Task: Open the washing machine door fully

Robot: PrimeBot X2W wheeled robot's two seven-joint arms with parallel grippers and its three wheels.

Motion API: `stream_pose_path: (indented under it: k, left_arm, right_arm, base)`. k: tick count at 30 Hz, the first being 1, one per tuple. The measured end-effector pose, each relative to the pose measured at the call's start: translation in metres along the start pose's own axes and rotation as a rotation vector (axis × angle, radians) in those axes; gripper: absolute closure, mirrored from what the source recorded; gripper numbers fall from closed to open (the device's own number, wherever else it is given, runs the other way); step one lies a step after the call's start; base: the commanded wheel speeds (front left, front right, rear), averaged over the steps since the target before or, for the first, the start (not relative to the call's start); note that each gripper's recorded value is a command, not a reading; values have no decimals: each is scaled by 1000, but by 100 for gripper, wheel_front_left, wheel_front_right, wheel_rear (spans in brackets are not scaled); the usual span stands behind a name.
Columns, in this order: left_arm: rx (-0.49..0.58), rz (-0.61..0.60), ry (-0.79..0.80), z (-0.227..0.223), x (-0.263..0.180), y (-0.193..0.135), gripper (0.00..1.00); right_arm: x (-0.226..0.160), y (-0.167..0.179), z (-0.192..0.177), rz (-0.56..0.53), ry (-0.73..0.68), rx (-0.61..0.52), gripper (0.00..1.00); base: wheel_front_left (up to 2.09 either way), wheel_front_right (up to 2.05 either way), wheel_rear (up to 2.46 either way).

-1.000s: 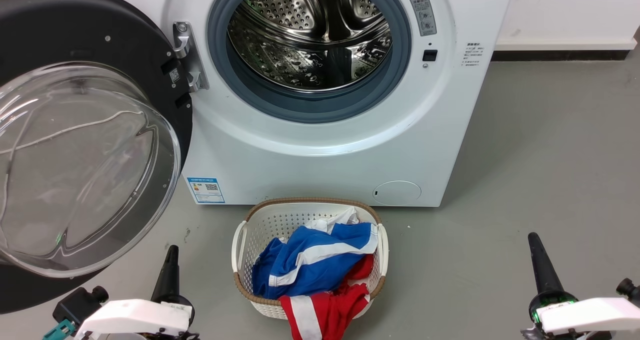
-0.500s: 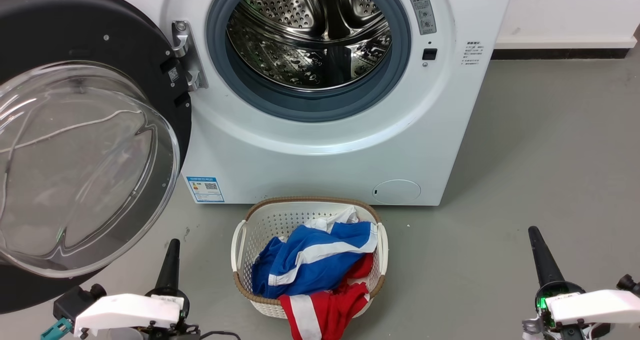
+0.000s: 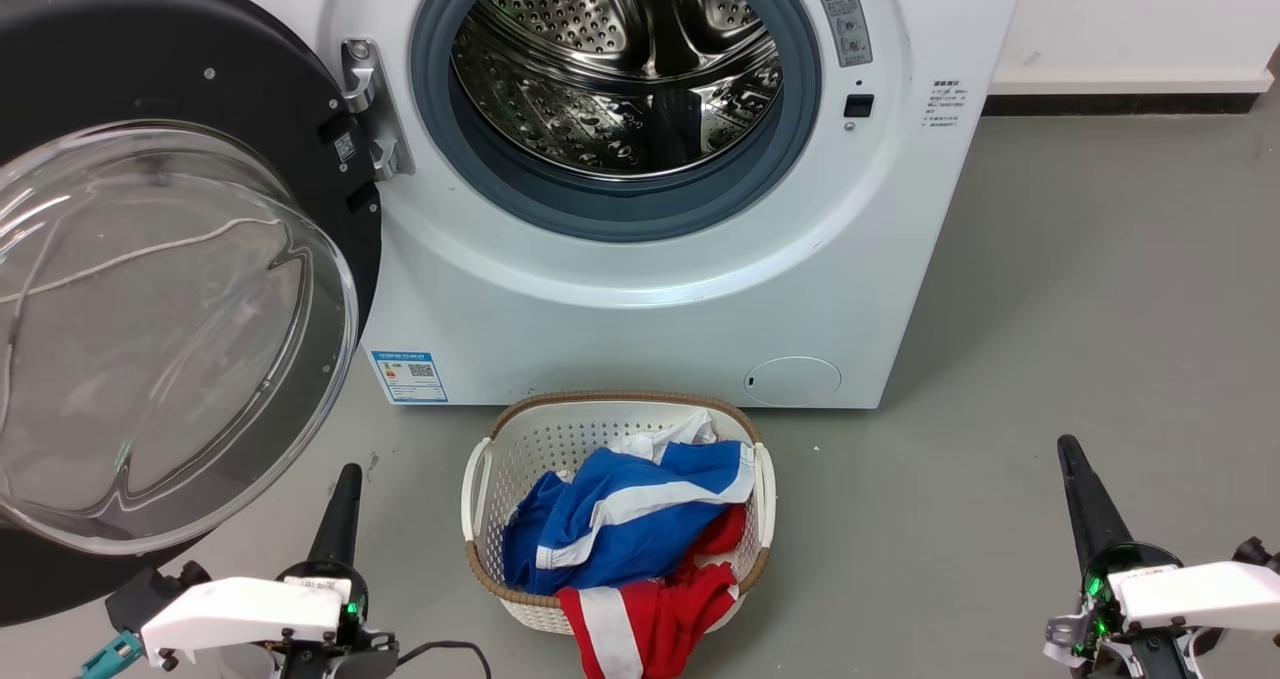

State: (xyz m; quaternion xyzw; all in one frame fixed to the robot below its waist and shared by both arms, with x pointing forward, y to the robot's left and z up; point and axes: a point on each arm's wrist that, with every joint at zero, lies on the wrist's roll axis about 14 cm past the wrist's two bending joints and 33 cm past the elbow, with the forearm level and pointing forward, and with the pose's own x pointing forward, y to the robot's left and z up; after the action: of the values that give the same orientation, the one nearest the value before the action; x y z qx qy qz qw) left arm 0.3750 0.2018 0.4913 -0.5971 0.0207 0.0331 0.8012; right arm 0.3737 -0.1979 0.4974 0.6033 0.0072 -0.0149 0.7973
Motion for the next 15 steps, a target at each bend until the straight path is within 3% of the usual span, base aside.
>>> stream_pose_path:
  k: [15]
  left_arm:
    - [-152,-34,13,1,7,-8,100]
  right_arm:
    - [6,2,2,4,7,145,100]
  base:
    - [0,0,0]
